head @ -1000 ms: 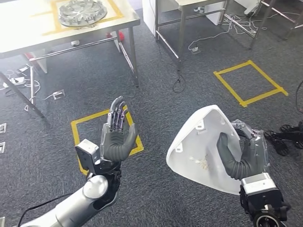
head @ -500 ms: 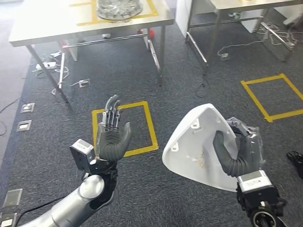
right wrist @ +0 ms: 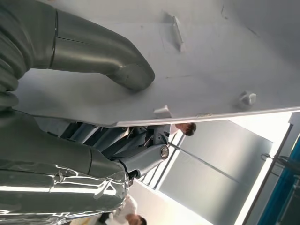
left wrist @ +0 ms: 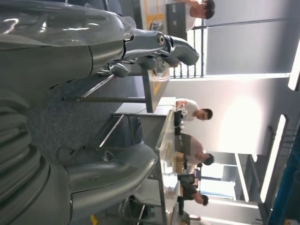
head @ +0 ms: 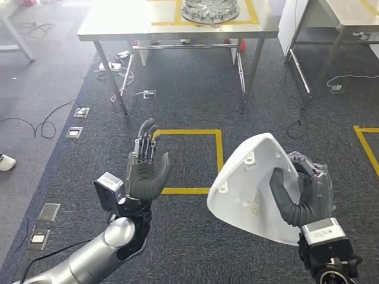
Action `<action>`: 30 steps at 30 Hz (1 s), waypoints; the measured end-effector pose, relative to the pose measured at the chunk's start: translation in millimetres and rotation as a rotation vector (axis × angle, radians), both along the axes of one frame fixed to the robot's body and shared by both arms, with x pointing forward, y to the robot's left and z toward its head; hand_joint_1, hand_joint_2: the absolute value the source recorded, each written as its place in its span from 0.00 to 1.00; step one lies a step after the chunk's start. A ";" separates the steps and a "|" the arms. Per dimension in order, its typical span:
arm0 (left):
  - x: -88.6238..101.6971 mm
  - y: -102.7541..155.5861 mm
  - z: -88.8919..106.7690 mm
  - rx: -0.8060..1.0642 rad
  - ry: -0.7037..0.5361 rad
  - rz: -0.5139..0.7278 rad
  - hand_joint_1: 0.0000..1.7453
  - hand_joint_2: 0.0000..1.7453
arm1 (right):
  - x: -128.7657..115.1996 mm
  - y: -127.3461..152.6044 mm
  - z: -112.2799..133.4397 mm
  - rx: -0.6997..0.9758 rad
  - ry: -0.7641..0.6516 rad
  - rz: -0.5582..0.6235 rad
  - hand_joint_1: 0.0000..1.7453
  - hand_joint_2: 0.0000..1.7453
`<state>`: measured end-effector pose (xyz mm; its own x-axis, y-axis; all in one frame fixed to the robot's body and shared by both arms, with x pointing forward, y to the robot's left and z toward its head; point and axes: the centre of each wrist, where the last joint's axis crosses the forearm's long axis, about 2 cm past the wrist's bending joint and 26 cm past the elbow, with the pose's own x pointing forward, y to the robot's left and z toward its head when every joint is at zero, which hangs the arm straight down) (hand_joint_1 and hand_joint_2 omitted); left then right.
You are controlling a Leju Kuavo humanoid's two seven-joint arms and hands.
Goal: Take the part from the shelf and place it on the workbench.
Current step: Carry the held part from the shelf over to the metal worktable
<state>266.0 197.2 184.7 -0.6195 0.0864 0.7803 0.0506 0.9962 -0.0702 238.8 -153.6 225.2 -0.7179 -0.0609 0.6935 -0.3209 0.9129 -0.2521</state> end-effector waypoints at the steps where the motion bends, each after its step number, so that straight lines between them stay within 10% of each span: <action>1: -0.2 0.2 -0.3 0.002 0.000 0.000 0.00 1.00 | 0.1 0.0 0.1 0.000 -0.001 0.001 1.00 1.00; 30: 0.4 1.6 -0.1 0.015 0.009 0.002 0.00 1.00 | 0.7 -1.2 0.9 0.004 0.009 0.004 1.00 1.00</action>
<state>266.4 198.8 184.6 -0.6124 0.0736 0.7871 0.0482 0.9973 -0.0557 239.5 -154.8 226.1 -0.7112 -0.0665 0.6998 -0.3267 0.9127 -0.2453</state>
